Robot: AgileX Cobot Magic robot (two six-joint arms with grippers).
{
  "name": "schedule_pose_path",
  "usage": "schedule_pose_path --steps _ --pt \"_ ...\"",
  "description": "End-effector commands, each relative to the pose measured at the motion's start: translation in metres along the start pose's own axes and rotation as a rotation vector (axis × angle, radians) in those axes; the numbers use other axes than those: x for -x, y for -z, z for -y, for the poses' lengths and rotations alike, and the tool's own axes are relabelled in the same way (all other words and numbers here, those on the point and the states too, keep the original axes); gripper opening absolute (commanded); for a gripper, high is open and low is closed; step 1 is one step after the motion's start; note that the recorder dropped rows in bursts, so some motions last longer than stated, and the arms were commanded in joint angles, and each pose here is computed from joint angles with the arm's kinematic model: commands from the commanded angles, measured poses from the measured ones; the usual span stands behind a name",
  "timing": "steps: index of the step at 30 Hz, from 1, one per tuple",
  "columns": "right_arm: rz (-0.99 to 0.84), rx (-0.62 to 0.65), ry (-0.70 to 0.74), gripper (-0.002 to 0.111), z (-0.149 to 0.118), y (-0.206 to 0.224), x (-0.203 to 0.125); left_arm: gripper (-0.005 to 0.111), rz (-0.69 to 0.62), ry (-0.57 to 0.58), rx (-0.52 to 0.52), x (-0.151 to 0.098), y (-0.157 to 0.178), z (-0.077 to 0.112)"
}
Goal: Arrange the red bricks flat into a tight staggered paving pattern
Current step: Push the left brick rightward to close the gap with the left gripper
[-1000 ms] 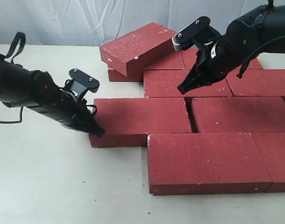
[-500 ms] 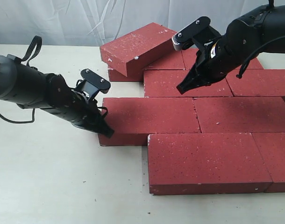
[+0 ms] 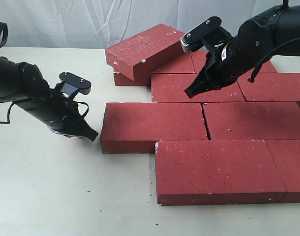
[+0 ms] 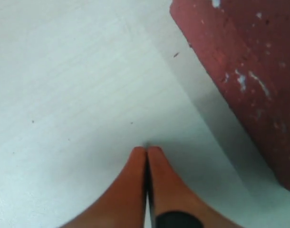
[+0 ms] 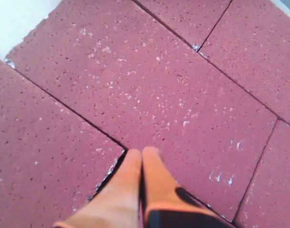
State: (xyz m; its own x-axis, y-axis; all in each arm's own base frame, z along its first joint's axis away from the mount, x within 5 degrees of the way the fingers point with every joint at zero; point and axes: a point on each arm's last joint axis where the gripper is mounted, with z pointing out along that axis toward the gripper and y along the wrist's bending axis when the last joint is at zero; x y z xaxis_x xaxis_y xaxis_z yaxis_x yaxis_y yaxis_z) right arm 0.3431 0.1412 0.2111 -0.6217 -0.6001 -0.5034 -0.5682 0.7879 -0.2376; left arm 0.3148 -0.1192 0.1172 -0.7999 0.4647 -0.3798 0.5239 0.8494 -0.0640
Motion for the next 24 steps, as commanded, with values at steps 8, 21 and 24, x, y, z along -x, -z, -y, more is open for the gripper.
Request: schedule_pose_path --steps 8,21,24 --pt "0.015 -0.003 -0.009 -0.001 0.002 0.002 0.0 0.0 0.038 -0.011 -0.054 0.007 0.0 0.032" --pt "0.018 -0.002 -0.011 -0.001 0.002 0.002 0.0 0.0 0.049 -0.014 -0.049 0.008 0.006 0.029" --pt "0.018 -0.002 -0.011 -0.001 0.002 0.002 0.0 0.0 0.068 0.044 -0.074 0.01 0.01 0.032"
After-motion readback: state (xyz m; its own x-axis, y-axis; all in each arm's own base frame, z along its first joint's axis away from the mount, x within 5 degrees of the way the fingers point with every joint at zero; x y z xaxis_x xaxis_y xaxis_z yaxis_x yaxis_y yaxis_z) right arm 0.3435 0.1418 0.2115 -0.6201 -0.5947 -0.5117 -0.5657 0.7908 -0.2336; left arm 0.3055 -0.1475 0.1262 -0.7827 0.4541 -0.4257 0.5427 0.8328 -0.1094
